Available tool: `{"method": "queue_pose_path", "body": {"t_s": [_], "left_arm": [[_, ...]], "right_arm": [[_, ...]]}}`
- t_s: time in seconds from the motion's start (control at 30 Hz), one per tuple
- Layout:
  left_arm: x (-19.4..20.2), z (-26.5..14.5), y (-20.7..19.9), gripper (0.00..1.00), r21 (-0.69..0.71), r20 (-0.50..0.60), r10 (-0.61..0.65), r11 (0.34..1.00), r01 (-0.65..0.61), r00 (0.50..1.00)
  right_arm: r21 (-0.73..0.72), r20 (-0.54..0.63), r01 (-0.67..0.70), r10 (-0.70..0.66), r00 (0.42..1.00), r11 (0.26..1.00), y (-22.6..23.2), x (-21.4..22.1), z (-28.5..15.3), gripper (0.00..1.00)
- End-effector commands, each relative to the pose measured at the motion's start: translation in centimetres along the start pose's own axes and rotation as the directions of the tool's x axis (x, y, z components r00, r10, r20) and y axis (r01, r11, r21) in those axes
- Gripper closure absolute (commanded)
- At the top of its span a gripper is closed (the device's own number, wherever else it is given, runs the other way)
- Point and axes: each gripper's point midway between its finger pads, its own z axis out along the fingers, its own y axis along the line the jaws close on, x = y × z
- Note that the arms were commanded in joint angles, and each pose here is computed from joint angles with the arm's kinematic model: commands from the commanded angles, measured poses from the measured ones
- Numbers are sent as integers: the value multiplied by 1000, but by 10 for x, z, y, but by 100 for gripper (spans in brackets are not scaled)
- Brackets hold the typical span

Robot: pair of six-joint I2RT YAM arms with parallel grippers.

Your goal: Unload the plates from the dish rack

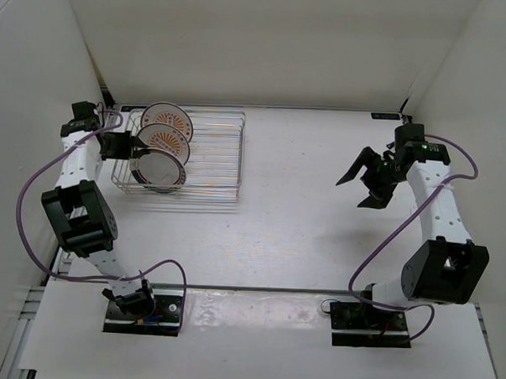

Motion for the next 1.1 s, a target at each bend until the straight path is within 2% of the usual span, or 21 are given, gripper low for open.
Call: {"method": "queue_pose_path", "body": {"t_s": [0.0,0.2,0.47,0.63,0.73,0.8,0.83,0.87,0.9,0.93,1.0,1.03,1.07], "left_arm": [[9,-30,-11,82,55,11,31,998,-31,999],[12,-45,-17,100,87,20,8,996,-9,1000],[22,-73,-38,100,168,4,-87,982,85,996],[26,-112,-71,100,320,15,-155,937,142,988],[25,-141,-95,100,403,58,-140,909,105,988],[29,-168,-112,100,434,144,-60,901,-8,988],[33,-188,-122,100,445,237,63,880,-166,970],[39,-185,-101,100,347,230,72,926,-151,971],[36,-191,-99,100,320,282,95,929,-187,955],[45,-207,-102,100,316,321,168,909,-272,932],[55,-214,-85,100,259,358,241,902,-344,902],[58,-214,-77,100,218,381,325,878,-426,866],[62,-214,-70,100,195,387,358,869,-455,850]], "right_arm": [[-47,31,30,-28,999,998,13,-10,-7,10],[-62,15,25,-25,1000,998,16,-12,-4,10],[-78,-1,29,-29,1000,997,20,-12,-1,10],[-85,-8,24,-25,1000,996,20,-10,0,10],[-89,-15,23,-24,1000,996,21,-10,1,10],[-91,-21,16,-18,1000,996,21,-8,2,10],[-95,-17,20,-22,1000,995,22,-9,1,10],[-93,-26,11,-13,1000,996,20,-8,3,10],[-96,-30,10,-13,999,995,20,-7,3,10],[-96,-36,12,-16,999,995,20,-6,5,10],[-94,-41,8,-11,999,996,19,-4,4,10],[-91,-51,1,-6,999,996,18,-2,6,10],[-96,-60,4,-10,998,995,18,0,7,10]]}}
